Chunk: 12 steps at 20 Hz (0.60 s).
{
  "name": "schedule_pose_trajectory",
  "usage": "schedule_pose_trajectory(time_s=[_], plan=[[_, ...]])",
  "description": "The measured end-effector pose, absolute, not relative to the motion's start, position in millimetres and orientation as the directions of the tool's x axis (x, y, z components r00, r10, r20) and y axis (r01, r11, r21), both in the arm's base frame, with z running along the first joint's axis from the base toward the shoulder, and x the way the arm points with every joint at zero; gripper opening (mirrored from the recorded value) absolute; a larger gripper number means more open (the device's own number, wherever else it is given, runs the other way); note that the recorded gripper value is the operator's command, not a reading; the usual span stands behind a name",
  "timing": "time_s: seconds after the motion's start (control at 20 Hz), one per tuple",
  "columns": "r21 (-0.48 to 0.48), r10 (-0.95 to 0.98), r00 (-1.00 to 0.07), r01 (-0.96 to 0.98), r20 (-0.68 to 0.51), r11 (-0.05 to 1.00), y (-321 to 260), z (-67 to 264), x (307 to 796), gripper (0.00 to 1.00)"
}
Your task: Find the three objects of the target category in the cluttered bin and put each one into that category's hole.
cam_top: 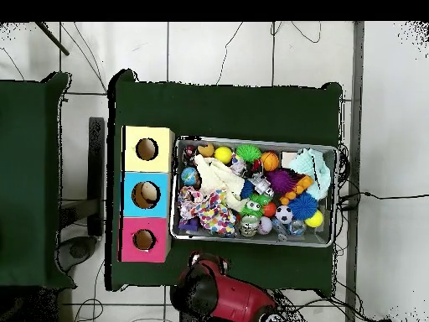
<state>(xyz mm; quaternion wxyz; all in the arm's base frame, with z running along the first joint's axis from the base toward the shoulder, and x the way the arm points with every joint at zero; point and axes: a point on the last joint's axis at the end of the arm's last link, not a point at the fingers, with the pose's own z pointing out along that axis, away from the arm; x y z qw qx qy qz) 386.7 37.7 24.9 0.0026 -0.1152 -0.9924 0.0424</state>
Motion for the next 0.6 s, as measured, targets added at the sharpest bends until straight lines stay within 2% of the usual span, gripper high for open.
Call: schedule_pose_trajectory(time_s=[0.6], plan=[[-0.102, 0.409, -0.913, 0.407, -0.010, 0.908, 40, -8, 364, 1.00]])
